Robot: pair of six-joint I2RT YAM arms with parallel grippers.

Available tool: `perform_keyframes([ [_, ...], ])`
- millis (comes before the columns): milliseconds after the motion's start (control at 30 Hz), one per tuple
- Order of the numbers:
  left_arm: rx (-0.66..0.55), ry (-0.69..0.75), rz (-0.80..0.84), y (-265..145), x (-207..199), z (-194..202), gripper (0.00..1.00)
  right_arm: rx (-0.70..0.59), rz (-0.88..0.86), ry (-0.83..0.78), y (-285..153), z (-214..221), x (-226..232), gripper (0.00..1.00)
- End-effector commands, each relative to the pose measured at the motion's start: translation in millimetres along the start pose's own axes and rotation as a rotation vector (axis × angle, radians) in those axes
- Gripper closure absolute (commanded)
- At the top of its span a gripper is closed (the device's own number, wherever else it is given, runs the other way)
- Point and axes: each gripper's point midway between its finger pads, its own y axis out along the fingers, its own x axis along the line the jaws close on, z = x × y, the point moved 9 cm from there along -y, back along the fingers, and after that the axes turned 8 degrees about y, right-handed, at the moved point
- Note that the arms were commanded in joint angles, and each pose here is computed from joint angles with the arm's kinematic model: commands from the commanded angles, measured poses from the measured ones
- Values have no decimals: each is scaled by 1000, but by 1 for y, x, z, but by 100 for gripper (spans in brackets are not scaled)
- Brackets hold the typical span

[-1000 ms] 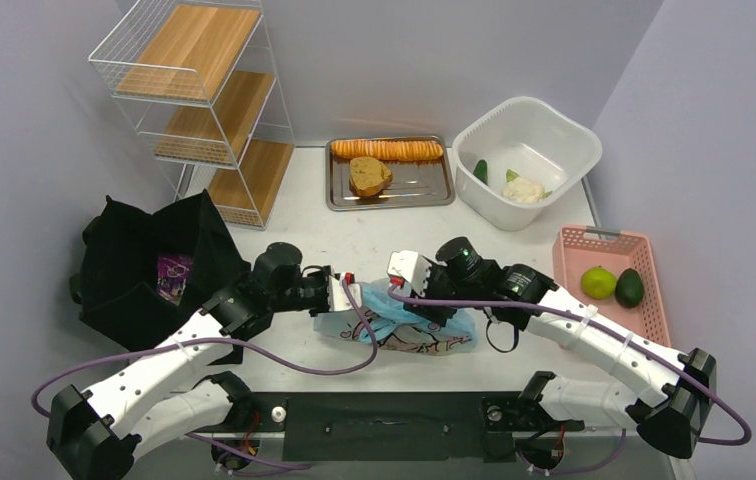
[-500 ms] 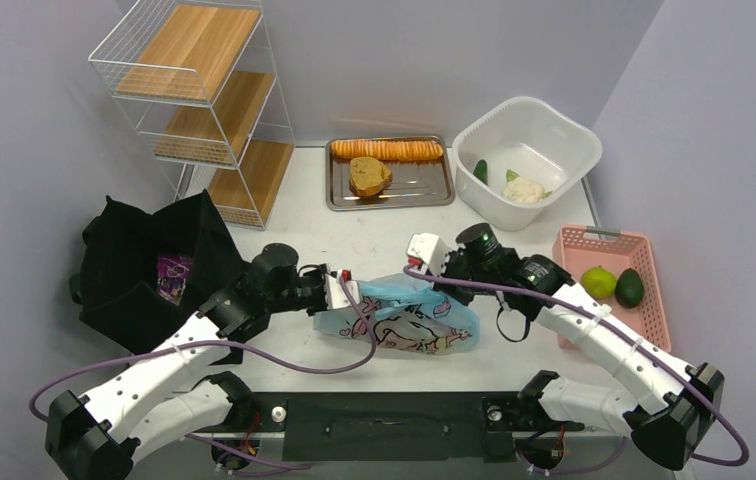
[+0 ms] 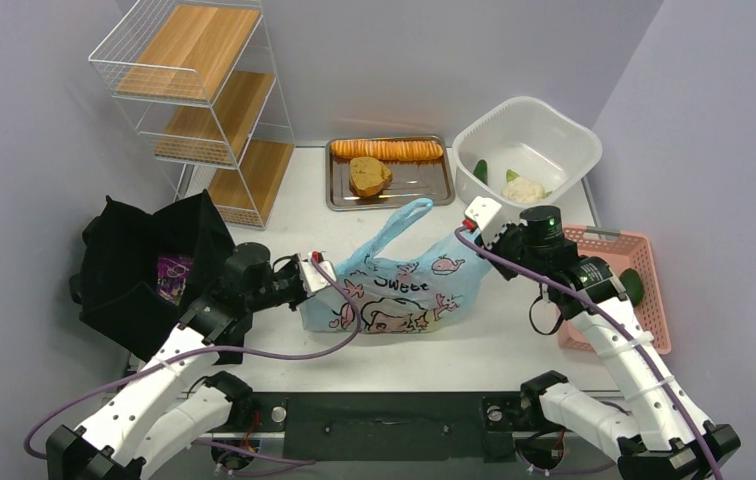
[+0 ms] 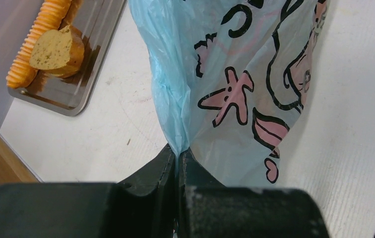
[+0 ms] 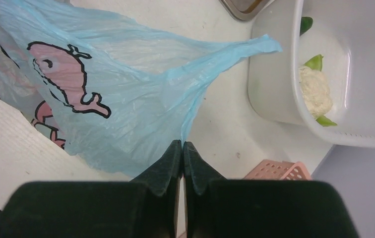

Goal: Untie the knot of the grocery bags and take out the mixed food

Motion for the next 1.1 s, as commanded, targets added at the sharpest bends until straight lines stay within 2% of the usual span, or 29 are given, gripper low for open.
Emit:
perform_keyframes([
  [0,-63,-11,17,-4,-1,-10,100,-68,-37,11,-10,-13,2,100],
  [33,-74,-14,22,-5,0,-13,100,-74,-55,44,-8,-18,5,99],
  [67,-75,-23,27,-3,0,-14,100,-105,-79,41,-13,-31,9,81],
  [100,-83,-24,29,-3,2,-17,100,-104,-98,77,-11,-36,13,71],
  [133,-81,-31,36,-2,2,-17,100,-131,-119,99,-15,-47,18,54],
  [233,-92,-25,49,0,4,-20,100,-175,-163,120,-16,-65,30,37],
  [333,-98,-17,55,3,6,-22,100,-206,-184,111,-12,-73,43,27],
  [433,-109,-8,59,3,8,-25,100,-151,-172,82,6,-68,48,22],
  [567,-126,18,30,-1,9,-27,100,21,-144,-8,37,-36,49,22],
  [667,-100,23,-2,-5,7,-20,100,120,-140,-24,41,-9,38,21],
  [733,-82,24,-22,-8,4,-12,100,186,-156,-11,39,9,32,23],
  [800,-64,21,-41,-11,1,-4,100,243,-179,-10,35,24,29,32],
  [833,-66,17,-55,-13,0,-2,100,275,-199,-17,33,32,29,51],
  [867,-51,2,-70,-14,0,4,100,281,-204,-22,31,34,29,63],
  [900,-55,-22,-87,-15,1,4,100,288,-214,-25,30,37,30,89],
  [933,-44,-46,-107,-15,2,8,100,278,-218,-21,28,36,30,99],
  [1000,-47,-119,-134,-16,8,4,100,232,-218,7,25,26,29,100],
  [1033,-40,-169,-125,-13,8,4,87,178,-198,40,22,13,26,100],
  [1067,-69,-173,-125,-15,15,-8,79,145,-197,61,20,5,25,100],
])
